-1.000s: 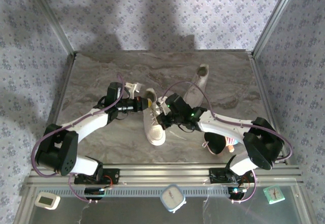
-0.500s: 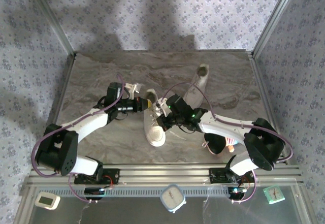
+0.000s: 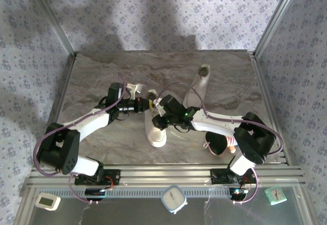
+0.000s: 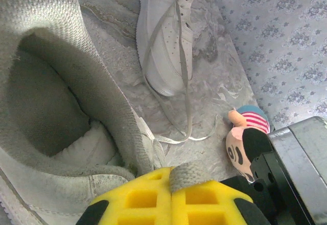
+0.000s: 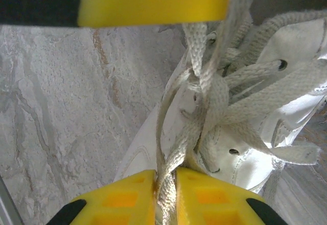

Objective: Tie the shoes

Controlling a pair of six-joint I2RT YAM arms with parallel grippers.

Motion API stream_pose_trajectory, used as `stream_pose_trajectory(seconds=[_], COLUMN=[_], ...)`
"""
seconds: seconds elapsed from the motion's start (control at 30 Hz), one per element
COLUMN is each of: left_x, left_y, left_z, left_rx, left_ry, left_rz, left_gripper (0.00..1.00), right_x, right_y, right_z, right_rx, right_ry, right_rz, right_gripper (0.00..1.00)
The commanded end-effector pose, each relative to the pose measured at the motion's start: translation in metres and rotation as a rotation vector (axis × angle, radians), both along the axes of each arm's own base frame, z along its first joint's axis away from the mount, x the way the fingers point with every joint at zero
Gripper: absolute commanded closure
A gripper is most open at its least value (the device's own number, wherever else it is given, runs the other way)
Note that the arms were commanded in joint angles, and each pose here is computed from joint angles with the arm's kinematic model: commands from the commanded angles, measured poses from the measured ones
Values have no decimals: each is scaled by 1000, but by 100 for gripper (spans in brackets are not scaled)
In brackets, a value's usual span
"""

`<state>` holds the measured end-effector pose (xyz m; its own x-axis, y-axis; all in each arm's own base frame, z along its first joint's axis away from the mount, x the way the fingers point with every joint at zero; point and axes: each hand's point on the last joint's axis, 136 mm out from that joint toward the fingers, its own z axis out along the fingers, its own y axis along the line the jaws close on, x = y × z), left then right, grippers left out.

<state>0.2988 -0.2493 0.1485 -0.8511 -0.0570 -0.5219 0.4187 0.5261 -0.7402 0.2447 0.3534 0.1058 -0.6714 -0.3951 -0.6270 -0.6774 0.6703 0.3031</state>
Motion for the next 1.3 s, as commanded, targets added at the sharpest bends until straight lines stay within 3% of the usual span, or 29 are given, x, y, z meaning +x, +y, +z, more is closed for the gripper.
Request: stream_pose_trajectory(seconds=[0.0, 0.33, 0.67, 0.9, 1.27], left_x=[3, 5, 5, 4, 6], left_y=[-6, -6, -6, -5, -3], left_z=[12, 12, 12, 11, 12], left_rx=[-26, -26, -24, -18, -13], left_ry=[-40, -40, -40, -41, -45], left_rz=[-22, -19, -18, -12, -5], left_gripper=[100, 100, 100, 100, 100], right_x=[4, -5, -6, -7, -14], right_y=[-9, -19, -21, -22, -35], right_z=[-6, -6, -8, 7, 29], right_rx=[-43, -66, -79, -52, -3], right_ry=[-7, -17, -23, -46, -56], right_rz=[-34, -32, -40, -42, -40], right_gripper=[79, 79, 88, 95, 96])
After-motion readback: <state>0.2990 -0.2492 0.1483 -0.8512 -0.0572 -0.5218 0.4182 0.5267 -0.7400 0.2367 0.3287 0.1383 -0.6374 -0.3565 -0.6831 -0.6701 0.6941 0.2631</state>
